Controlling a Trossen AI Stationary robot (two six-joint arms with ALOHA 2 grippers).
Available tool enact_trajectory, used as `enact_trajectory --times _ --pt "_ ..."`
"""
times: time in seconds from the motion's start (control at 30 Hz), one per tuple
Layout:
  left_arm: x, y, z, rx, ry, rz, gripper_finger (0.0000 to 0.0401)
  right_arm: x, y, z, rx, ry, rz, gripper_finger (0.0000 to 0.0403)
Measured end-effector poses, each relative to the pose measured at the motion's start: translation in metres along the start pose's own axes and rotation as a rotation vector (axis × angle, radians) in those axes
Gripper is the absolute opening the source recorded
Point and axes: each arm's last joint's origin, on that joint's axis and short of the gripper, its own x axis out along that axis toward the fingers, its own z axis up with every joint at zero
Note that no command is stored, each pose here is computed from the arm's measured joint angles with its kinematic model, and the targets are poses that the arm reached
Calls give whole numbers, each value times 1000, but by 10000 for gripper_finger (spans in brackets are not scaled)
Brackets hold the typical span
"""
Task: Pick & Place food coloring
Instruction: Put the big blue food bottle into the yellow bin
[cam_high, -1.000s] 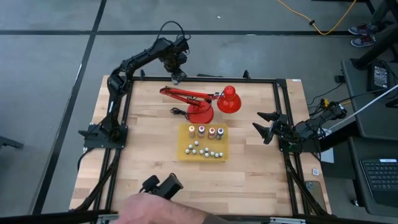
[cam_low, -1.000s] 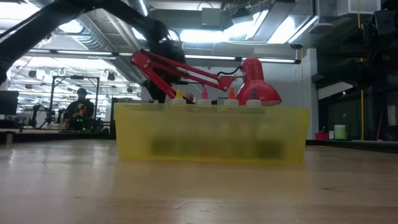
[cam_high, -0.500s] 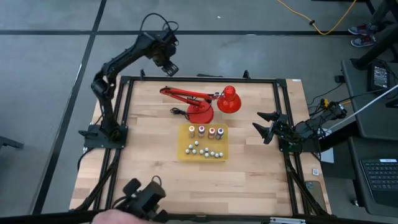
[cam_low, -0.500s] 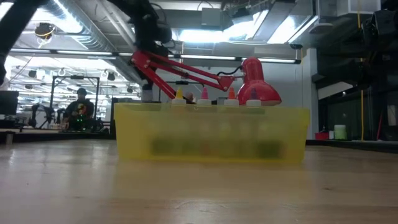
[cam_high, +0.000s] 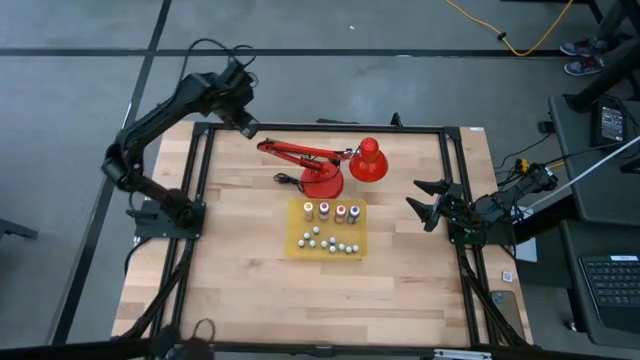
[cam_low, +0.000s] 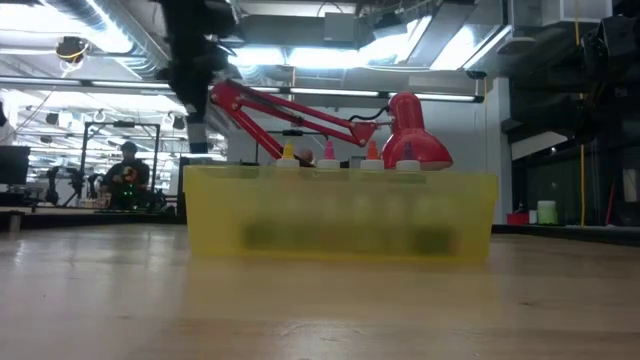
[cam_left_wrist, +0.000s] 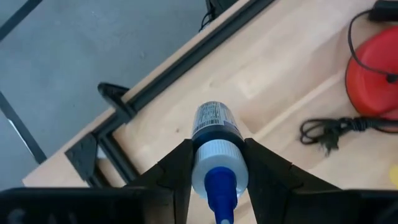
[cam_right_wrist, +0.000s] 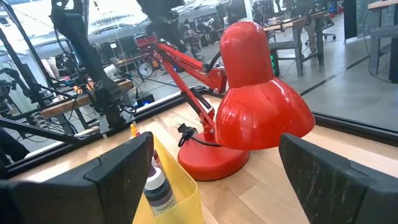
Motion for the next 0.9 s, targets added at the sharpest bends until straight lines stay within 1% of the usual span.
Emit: enact_trajectory --times 0.17,0.27,0.4,0.57,0.67,0.9 --pt "-15 2 -33 -24 -23 -10 116 0 0 0 0 0 0 347" --pt "-21 0 -54 -23 -19 -30 117 0 0 0 0 0 0 347" --pt "-24 -8 -78 -4 0 -80 116 0 0 0 0 0 0 347" --pt "-21 -25 -102 40 65 -116 116 0 0 0 0 0 0 347" --pt "-23 -37 -113 66 86 -138 116 0 0 0 0 0 0 347" --pt "-26 -64 -122 104 119 -173 116 0 0 0 0 0 0 347"
